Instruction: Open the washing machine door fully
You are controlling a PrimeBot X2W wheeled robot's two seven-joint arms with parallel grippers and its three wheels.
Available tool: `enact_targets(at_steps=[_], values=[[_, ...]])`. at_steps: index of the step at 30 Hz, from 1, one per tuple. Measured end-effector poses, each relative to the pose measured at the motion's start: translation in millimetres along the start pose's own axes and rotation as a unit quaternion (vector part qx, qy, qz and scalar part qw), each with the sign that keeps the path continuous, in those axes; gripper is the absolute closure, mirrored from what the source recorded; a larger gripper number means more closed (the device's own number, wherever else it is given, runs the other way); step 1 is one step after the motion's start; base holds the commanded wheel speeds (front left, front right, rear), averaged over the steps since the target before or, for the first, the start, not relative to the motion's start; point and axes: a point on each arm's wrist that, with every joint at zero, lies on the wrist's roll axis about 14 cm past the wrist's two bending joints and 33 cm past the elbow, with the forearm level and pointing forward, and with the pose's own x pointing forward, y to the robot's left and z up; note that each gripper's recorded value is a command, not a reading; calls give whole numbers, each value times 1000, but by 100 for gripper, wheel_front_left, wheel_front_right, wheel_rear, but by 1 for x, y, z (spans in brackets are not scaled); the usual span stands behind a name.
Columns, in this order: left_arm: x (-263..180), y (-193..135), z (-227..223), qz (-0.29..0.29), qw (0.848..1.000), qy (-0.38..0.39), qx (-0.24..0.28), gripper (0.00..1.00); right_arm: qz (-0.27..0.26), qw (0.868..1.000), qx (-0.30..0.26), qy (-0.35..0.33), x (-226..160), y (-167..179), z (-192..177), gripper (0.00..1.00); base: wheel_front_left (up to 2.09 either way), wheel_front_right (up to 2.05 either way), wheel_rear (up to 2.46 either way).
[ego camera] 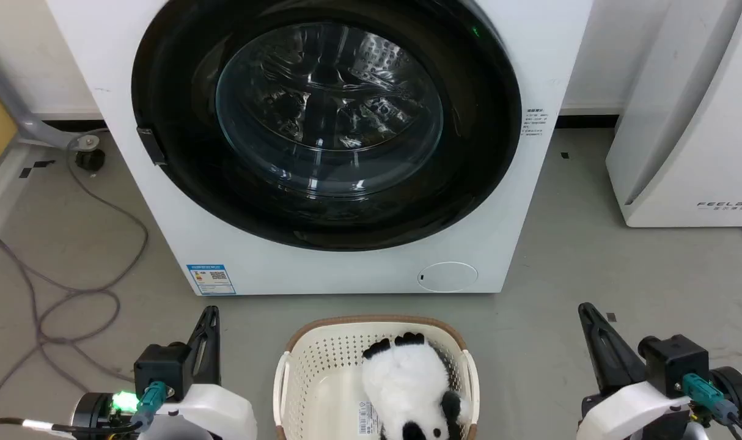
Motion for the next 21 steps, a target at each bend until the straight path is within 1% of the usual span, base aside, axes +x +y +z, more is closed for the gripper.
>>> enact_targets(at_steps=[16, 17, 21], values=[[0, 0, 0, 0, 1000, 0, 0, 100, 0, 1000, 0, 0, 0, 0, 0, 100, 0, 0, 0], [0, 0, 0, 0, 1000, 0, 0, 0, 0, 1000, 0, 0, 0, 0, 0, 0, 0, 0, 0], [0, 0, -1, 0, 1000, 1, 0, 0, 0, 1000, 0, 0, 0, 0, 0, 0, 0, 0, 0]])
